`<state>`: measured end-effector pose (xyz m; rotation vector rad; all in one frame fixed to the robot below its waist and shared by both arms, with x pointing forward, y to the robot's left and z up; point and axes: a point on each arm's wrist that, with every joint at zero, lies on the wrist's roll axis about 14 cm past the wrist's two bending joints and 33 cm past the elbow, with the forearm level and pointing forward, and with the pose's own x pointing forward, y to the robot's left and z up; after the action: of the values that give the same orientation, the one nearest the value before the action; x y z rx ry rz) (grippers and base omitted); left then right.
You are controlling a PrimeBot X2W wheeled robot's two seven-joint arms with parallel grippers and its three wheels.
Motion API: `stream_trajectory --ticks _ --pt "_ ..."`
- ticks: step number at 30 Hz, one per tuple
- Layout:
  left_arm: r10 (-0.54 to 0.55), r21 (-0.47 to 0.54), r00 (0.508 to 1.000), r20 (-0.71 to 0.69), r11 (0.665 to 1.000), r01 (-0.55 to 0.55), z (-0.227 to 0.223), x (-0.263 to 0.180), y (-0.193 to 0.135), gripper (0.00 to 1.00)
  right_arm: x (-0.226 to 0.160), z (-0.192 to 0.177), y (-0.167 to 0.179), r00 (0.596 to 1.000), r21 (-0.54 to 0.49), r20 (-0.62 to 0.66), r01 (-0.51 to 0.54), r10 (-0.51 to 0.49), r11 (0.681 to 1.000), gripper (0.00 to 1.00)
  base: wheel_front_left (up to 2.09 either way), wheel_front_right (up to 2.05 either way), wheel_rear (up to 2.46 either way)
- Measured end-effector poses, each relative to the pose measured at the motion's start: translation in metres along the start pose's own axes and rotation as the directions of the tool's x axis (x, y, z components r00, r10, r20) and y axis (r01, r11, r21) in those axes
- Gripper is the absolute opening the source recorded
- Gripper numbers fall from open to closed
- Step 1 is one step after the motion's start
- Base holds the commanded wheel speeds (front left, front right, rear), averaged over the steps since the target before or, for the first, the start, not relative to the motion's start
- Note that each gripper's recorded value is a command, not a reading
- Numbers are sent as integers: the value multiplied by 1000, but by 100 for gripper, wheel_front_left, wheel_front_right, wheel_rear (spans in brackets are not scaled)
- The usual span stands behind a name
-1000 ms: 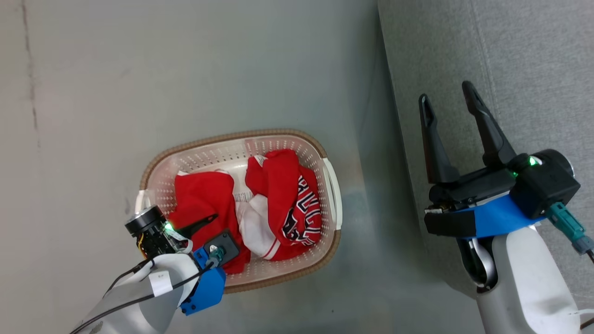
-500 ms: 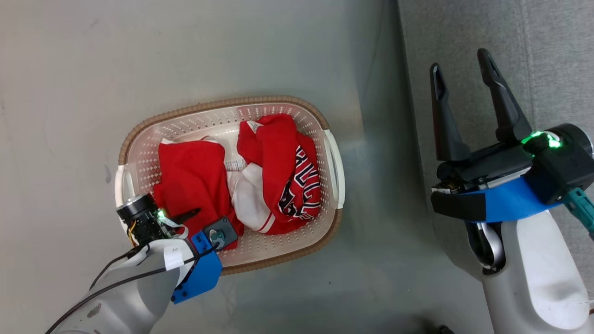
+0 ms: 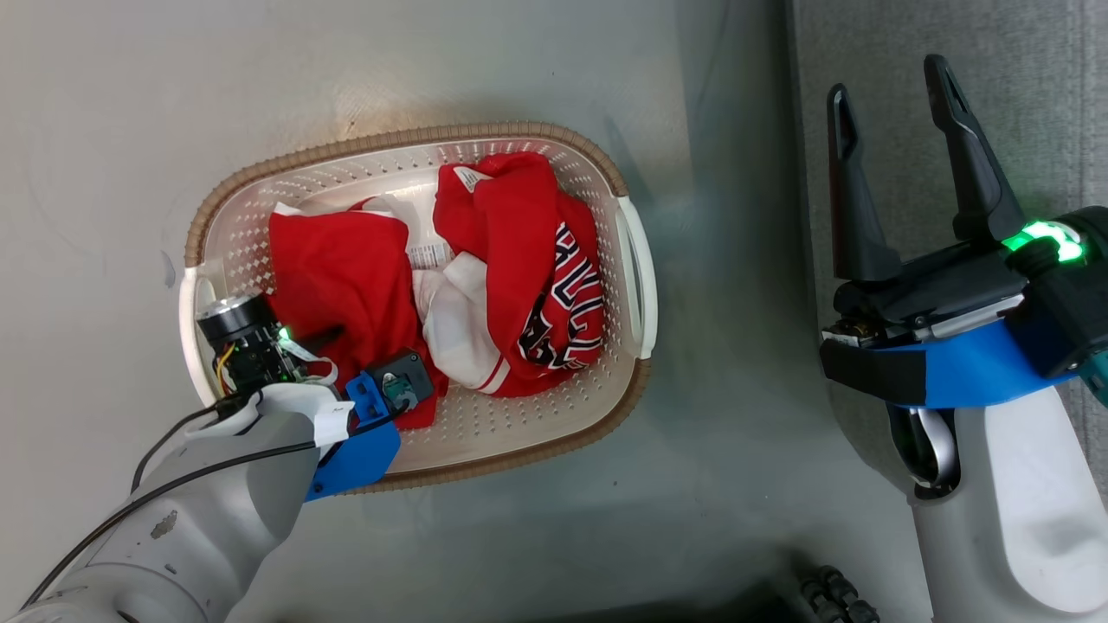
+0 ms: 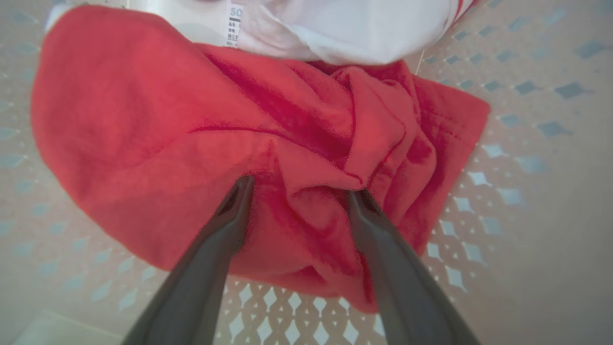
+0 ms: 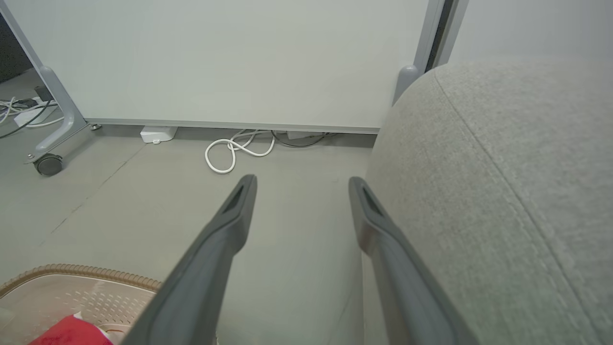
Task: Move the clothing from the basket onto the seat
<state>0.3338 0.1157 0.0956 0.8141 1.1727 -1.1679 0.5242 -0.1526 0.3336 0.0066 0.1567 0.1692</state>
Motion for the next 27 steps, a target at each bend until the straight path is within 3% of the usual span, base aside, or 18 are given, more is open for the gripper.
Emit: stream_trajectory --ticks 11,12,14,27 --pt "-9 15 1000 -29 1000 10 -5 13 5 98 4 -16 1 1000 -11 -18 -4 4 1000 100 0 0 0" --pt "-9 15 1000 -28 1000 9 -4 14 6 45 5 -16 1 1000 -11 -17 -5 4 1000 100 0 0 0" --pt "-11 25 999 -33 1000 12 -6 15 5 0 5 -17 1 1000 -15 -17 -5 5 1000 100 0 0 0" --pt "31 16 998 47 999 -32 11 -8 8 0 8 6 8 999 -11 28 -18 18 1000 100 0 0 0"
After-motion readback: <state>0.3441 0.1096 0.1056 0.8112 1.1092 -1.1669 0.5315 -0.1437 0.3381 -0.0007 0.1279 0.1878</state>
